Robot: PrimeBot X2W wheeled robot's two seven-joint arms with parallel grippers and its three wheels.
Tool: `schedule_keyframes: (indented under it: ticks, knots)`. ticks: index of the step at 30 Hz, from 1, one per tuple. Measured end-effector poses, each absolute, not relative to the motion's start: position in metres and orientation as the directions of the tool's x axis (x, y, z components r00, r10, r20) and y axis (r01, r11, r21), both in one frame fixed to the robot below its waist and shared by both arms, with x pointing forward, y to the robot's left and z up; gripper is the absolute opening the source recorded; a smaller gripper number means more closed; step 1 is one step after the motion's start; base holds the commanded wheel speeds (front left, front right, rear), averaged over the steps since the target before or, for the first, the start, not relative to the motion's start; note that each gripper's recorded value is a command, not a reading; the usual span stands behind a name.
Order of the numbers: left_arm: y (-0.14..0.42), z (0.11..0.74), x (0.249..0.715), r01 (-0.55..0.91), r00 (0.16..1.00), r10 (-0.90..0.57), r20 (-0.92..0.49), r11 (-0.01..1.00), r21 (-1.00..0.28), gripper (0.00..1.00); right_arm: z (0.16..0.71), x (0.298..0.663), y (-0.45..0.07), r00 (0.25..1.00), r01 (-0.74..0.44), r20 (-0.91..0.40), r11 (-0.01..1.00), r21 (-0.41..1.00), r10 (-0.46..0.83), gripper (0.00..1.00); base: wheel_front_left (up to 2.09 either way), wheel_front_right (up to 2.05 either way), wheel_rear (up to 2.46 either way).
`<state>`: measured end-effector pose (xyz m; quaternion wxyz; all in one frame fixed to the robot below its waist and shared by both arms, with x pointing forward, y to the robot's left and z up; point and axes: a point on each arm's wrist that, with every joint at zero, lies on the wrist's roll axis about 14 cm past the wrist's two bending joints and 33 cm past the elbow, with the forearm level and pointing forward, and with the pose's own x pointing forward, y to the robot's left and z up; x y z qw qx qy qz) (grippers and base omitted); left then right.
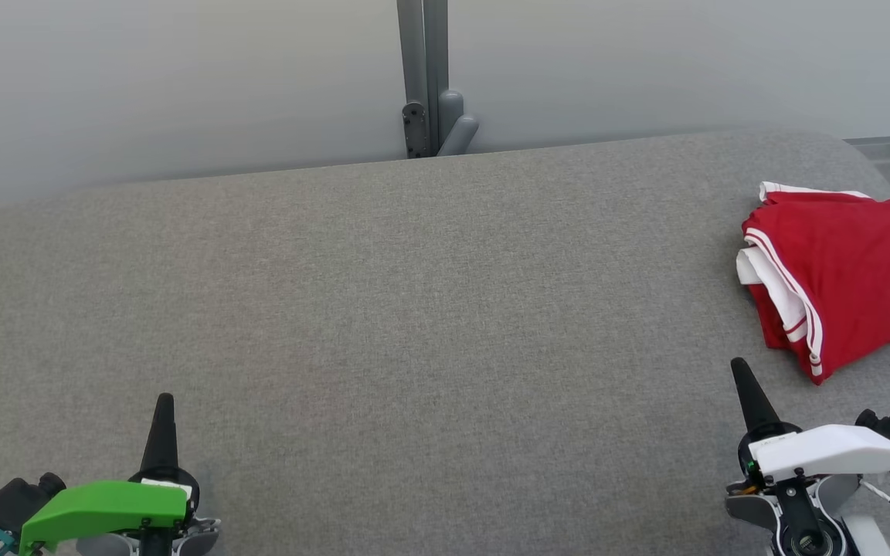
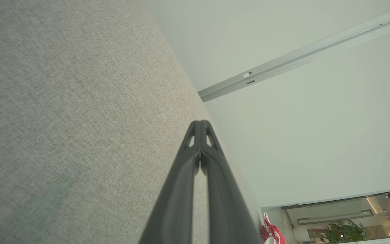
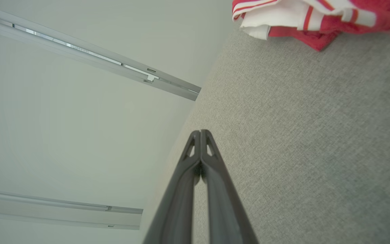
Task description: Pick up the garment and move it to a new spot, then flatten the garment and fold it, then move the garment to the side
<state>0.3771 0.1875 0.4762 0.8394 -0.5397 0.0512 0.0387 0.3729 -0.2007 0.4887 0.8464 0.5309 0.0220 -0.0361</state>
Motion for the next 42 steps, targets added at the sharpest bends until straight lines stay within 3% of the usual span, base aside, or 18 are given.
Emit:
schedule_keyframes:
  ticks: [42]
  knots:
    - [0.197,0.502,0.383,-0.037,0.999,0.000,-0.037,0.087,-0.996,0.00,0.506,0.383,-0.198,1.000,0.022,-0.022,0.088,0.996,-0.005,0.00,0.00,0.00,0.00]
